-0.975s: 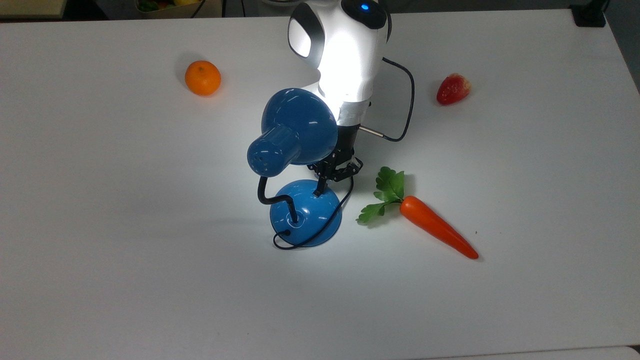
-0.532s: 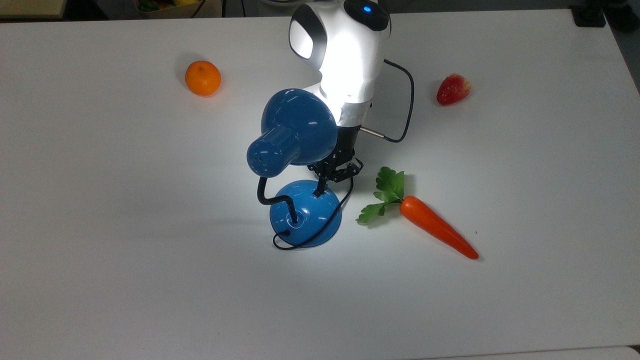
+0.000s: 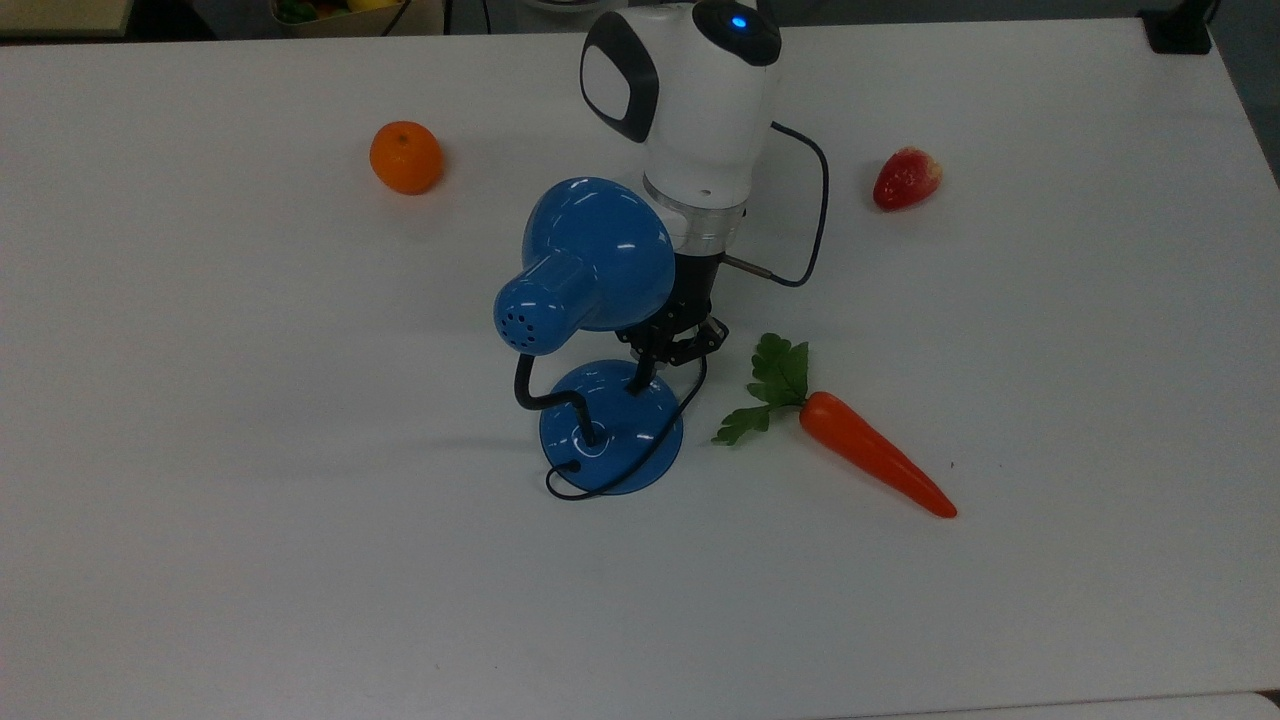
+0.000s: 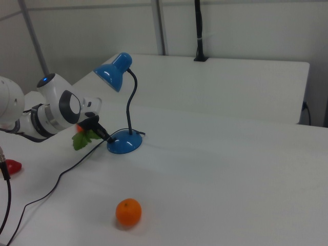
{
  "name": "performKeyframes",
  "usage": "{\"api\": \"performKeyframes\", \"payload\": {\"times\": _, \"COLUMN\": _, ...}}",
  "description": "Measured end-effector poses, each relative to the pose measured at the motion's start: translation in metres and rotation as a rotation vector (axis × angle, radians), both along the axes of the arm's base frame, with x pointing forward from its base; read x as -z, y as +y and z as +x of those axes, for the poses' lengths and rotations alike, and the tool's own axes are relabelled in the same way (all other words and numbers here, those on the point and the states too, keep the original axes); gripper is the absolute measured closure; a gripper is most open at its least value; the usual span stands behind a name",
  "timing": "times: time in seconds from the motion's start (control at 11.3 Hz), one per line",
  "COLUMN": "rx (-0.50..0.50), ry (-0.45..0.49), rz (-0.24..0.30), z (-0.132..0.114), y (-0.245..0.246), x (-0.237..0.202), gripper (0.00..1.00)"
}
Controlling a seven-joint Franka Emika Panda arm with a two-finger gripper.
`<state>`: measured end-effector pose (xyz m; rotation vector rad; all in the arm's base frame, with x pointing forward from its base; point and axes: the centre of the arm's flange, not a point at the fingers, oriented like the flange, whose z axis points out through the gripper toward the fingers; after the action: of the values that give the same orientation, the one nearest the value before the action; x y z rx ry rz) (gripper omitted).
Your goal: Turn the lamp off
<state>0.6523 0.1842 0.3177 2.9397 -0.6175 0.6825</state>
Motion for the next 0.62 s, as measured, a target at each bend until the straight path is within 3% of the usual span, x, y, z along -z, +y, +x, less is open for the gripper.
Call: {"api": "performKeyframes", "payload": {"times": 0.62, "rx": 0.001, "ry": 0.009, "rz": -0.008, "z": -0.0012, "y": 0.0012, "x": 0.0000, "gripper": 0.96}}
